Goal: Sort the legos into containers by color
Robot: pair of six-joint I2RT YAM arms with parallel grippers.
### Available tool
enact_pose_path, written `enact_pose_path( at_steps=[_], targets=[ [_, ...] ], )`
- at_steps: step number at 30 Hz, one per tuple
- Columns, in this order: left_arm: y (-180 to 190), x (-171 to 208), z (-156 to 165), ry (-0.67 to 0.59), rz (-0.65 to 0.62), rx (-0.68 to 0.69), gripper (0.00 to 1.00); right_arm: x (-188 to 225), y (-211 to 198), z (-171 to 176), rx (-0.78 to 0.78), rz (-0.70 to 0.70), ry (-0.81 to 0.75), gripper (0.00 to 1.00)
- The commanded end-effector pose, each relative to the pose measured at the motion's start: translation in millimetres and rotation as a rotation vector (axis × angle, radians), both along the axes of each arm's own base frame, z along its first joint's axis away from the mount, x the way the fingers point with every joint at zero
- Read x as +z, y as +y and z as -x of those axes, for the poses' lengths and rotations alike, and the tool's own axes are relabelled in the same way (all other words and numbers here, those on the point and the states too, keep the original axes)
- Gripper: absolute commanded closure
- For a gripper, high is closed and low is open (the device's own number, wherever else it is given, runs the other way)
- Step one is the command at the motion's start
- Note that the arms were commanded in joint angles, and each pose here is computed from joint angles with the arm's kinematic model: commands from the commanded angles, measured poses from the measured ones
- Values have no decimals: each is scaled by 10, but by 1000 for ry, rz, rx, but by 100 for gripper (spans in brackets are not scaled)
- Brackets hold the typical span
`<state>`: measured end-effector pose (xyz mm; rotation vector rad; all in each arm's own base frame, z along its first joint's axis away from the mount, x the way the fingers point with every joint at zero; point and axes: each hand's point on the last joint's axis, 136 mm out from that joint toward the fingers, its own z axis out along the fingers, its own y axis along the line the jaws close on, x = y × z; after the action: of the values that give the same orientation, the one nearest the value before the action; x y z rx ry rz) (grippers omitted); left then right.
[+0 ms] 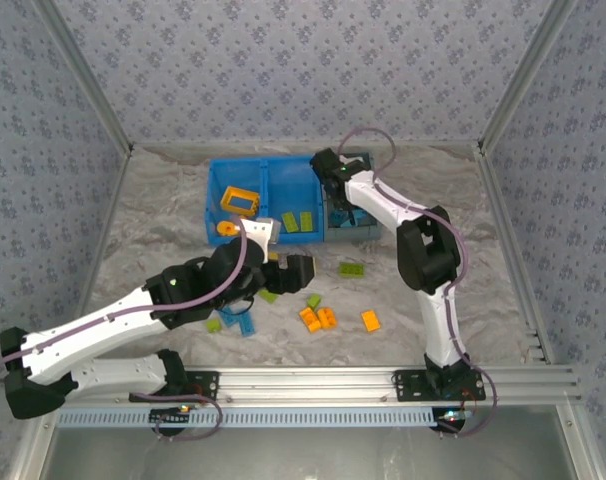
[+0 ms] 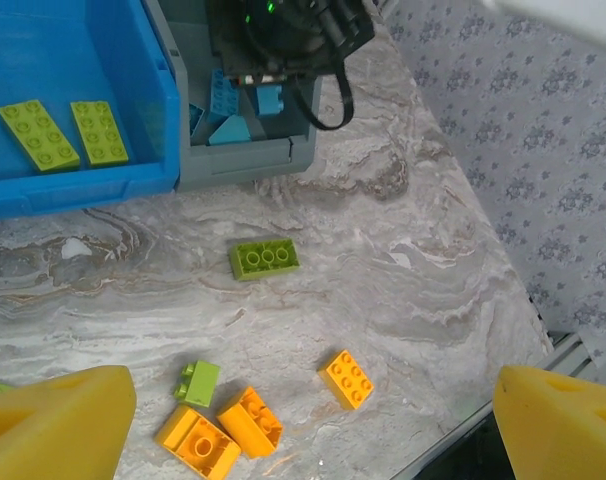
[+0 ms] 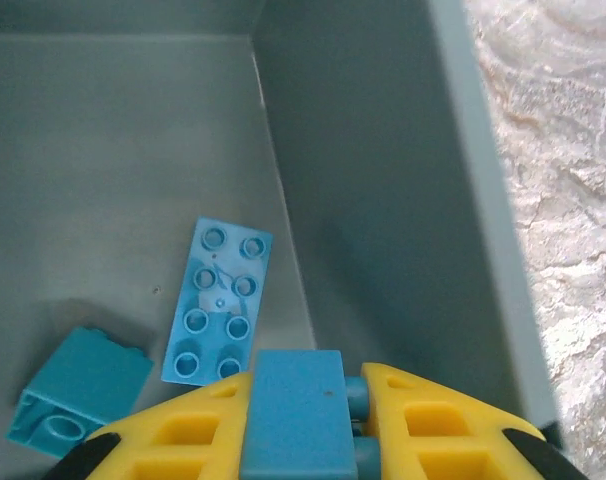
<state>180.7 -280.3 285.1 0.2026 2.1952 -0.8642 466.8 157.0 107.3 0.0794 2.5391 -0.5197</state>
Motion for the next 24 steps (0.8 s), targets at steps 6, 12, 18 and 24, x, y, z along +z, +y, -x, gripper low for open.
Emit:
enact_pose_path(
  at_steps=[6, 12, 18, 24],
  targets=[
    [157, -82, -6, 12, -22, 42, 8, 116, -62, 66, -62, 18, -14, 56],
    [284, -138, -23, 21, -56, 89, 8, 491, 66, 64, -41, -55, -94, 48],
    [503, -352, -48, 98, -114, 193, 11, 1251, 225, 191, 20, -141, -251, 51],
    [316, -834, 18, 276, -203, 151, 17, 1751, 300, 772, 122, -222, -362, 51]
  ],
)
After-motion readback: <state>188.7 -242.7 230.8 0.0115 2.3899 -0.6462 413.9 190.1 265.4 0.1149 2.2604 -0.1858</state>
